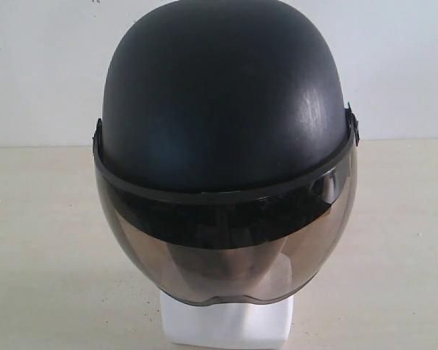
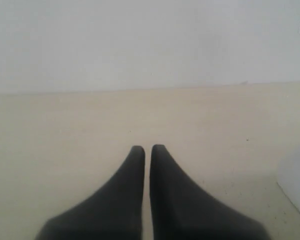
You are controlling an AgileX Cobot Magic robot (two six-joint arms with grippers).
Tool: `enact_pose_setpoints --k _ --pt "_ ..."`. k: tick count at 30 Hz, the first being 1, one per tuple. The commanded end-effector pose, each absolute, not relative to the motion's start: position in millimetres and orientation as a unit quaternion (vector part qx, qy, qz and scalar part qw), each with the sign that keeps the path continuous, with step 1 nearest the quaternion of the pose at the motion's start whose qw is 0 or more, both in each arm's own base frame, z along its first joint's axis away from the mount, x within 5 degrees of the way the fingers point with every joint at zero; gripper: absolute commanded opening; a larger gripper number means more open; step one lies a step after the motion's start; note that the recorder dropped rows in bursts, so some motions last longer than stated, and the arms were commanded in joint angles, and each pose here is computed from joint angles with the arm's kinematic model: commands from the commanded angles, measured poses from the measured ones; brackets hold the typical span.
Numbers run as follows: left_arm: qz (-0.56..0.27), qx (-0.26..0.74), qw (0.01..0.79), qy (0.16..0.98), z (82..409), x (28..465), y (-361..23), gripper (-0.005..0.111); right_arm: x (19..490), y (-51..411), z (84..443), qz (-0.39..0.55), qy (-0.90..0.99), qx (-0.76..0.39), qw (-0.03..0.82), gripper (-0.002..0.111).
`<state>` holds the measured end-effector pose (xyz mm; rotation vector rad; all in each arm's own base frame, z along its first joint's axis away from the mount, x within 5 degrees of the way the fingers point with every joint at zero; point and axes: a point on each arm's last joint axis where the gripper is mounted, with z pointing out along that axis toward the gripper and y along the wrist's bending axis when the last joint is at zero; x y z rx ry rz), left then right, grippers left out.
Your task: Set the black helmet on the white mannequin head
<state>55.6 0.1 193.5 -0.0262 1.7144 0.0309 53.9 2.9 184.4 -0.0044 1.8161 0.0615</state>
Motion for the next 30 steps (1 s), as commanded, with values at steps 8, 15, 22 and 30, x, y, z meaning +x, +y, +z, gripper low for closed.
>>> enact_pose_setpoints --k 8,15,22,30 --pt "-0.038 -0.083 0.630 0.771 186.8 54.6 0.9 0.004 53.8 2.7 183.7 0.024 0.787 -0.003 0.617 0.000" --pt "-0.016 -0.057 0.631 0.774 186.8 54.6 0.9 0.004 53.8 2.7 183.7 0.024 0.787 -0.003 0.617 0.000" --pt "-0.037 -0.032 0.630 0.775 186.8 54.6 -2.5 0.004 53.8 2.7 183.7 0.024 0.787 -0.003 0.617 0.000" --pt "-0.035 -0.028 0.630 0.775 186.7 54.6 -2.6 0.004 53.8 2.7 183.7 0.024 0.787 -0.003 0.617 0.000"
